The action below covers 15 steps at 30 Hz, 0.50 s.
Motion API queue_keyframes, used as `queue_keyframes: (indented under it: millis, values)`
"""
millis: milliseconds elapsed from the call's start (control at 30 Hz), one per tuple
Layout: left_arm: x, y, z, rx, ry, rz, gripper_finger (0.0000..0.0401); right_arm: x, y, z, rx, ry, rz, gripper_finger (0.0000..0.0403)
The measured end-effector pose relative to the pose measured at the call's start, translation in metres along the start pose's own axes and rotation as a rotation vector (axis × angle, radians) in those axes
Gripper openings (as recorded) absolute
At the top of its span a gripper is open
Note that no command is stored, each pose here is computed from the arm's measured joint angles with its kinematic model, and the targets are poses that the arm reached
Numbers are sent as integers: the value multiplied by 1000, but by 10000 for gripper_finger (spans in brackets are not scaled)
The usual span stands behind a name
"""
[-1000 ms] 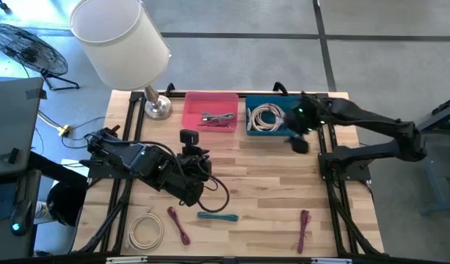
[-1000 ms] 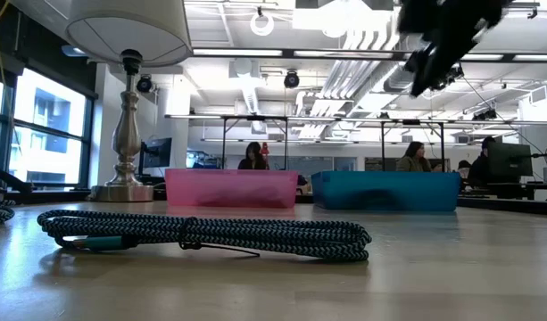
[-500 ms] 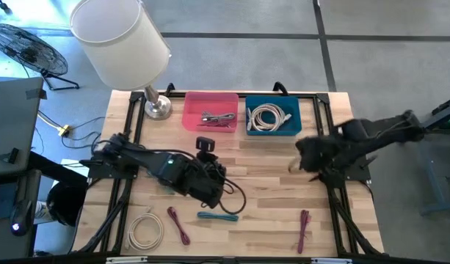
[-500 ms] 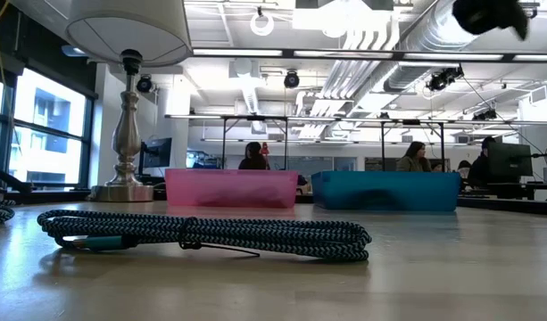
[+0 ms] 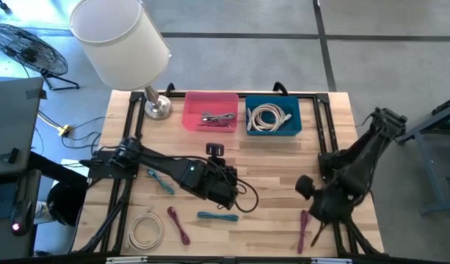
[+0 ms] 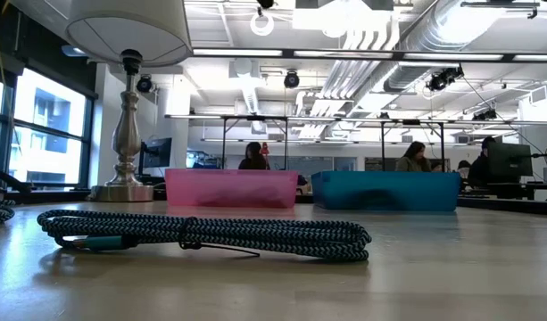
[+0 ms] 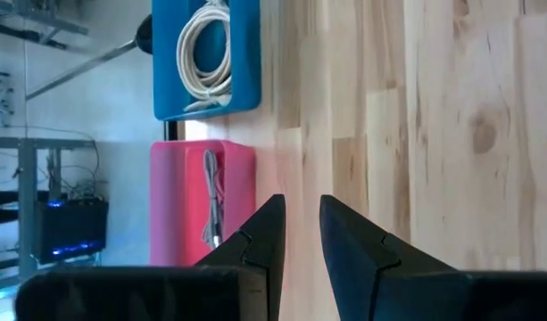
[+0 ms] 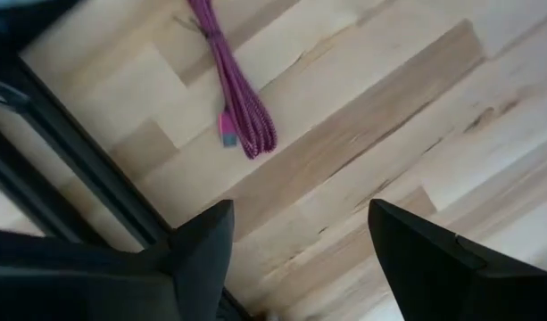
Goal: Pick & Place USB Port
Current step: Put the right black and pink charger cable into the red bin
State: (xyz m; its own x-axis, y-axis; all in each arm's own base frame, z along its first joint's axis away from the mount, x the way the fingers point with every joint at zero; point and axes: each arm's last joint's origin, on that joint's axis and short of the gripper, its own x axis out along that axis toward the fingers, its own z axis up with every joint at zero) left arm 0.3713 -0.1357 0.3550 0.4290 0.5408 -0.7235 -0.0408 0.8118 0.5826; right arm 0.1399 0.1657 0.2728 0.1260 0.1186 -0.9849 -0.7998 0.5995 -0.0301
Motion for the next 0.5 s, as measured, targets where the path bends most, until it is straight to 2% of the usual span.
queue_keyframes:
  millis: [167,500]
  values:
    - [1,-2,1,-52,1,-6,69,24,17,16,-63,78,-30,251]
    - [1,-2,2,-67,-10,-8,69,57,43,52,-134,106,-25,251]
